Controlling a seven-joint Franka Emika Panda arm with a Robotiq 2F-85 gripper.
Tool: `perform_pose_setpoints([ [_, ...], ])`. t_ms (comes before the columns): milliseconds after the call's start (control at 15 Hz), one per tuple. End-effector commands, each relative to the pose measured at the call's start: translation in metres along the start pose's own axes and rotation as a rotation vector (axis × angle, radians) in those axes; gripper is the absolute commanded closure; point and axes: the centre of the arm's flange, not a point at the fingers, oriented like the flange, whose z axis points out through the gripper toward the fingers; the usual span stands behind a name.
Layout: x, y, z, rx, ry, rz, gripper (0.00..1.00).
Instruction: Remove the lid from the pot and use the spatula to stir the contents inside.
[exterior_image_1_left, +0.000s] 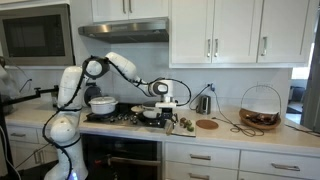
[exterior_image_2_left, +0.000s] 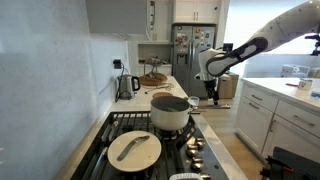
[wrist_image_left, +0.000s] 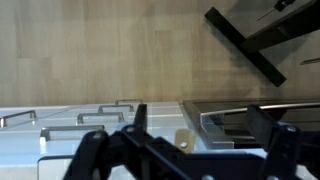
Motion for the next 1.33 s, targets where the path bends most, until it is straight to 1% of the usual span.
perform_pose_setpoints([
  [0, -0.036, -0.031, -0.035, -0.061, 0.006, 0.006, 0.0],
  [400, -0.102, -0.076, -0.085, -0.163, 0.103, 0.045, 0.0],
  [533, -0.127, -0.092, -0.099, -0.184, 0.138, 0.061, 0.0],
  [800, -0.171, -0.12, -0.117, -0.213, 0.179, 0.104, 0.0],
  [867, -0.145, -0.094, -0.114, -0.177, 0.163, 0.079, 0.0],
  [1067, -0.165, -0.11, -0.121, -0.195, 0.19, 0.094, 0.0],
  [1267, -0.165, -0.112, -0.118, -0.192, 0.188, 0.092, 0.0],
])
